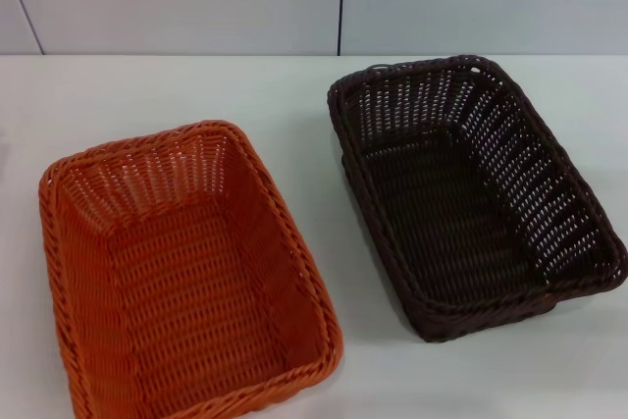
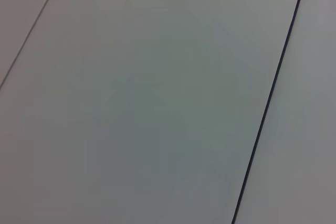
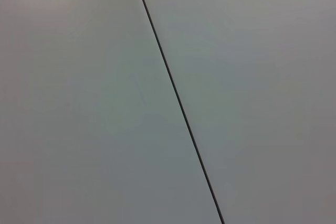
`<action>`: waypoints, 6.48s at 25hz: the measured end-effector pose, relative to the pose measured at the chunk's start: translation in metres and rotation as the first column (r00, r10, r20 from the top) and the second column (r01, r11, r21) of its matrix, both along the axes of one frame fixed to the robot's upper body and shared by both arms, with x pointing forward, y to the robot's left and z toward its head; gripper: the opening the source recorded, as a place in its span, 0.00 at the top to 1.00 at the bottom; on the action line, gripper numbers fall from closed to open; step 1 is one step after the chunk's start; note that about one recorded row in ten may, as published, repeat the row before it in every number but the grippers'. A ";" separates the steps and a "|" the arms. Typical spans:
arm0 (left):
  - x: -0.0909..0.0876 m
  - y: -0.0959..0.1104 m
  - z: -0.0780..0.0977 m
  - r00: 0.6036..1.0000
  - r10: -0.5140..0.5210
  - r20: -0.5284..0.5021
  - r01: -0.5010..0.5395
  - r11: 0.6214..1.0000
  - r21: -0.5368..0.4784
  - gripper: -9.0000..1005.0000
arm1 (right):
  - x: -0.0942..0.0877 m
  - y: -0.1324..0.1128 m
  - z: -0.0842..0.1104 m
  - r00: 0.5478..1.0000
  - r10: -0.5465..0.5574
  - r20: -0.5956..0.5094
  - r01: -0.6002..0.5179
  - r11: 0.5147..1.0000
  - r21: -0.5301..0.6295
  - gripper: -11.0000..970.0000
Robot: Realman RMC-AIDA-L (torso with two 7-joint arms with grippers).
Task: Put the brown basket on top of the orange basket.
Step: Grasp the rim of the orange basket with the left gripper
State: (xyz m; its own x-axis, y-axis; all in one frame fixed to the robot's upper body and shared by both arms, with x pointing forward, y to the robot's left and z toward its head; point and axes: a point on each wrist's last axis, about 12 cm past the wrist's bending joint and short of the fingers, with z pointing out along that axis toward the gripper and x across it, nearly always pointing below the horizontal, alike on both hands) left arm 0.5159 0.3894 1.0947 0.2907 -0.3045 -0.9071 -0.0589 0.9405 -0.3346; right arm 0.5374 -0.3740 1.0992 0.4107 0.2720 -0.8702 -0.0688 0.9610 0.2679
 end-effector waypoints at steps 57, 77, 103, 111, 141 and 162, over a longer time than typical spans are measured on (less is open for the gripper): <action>-0.015 -0.079 0.121 0.709 -0.025 -0.705 0.272 0.932 0.240 0.26 | -0.008 -0.012 -0.003 0.998 -0.060 0.008 0.060 0.998 0.020 0.16; -0.015 -0.089 0.105 0.406 -0.112 -0.907 0.324 0.946 0.028 0.27 | -0.004 -0.018 0.000 0.996 -0.093 0.002 0.093 0.996 0.008 0.16; -0.017 -0.107 0.078 0.135 -0.174 -0.975 0.373 0.921 -0.113 0.29 | -0.001 -0.014 0.000 0.996 -0.085 0.005 0.085 0.996 0.002 0.16; -0.017 -0.113 0.069 0.094 -0.202 -0.975 0.377 0.913 -0.153 0.29 | 0.000 -0.013 0.001 0.997 -0.081 0.010 0.081 0.997 0.001 0.16; -0.004 -0.114 0.063 0.086 -0.162 -0.983 0.411 0.905 -0.113 0.79 | 0.002 -0.014 0.004 0.996 -0.086 0.025 0.086 0.996 0.003 0.16; 0.045 -0.057 0.088 0.083 -0.251 -0.964 0.675 0.726 -0.132 0.82 | -0.003 -0.017 0.003 0.993 -0.109 0.035 0.108 0.994 0.014 0.16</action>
State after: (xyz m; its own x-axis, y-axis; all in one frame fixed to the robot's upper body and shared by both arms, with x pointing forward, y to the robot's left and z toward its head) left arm 0.5609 0.3324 1.1830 -0.8466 0.2865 -0.4486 0.3847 0.9118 -0.1437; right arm 0.5344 -0.3907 1.1026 0.4692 0.2347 -0.8513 0.0261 0.9599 0.2790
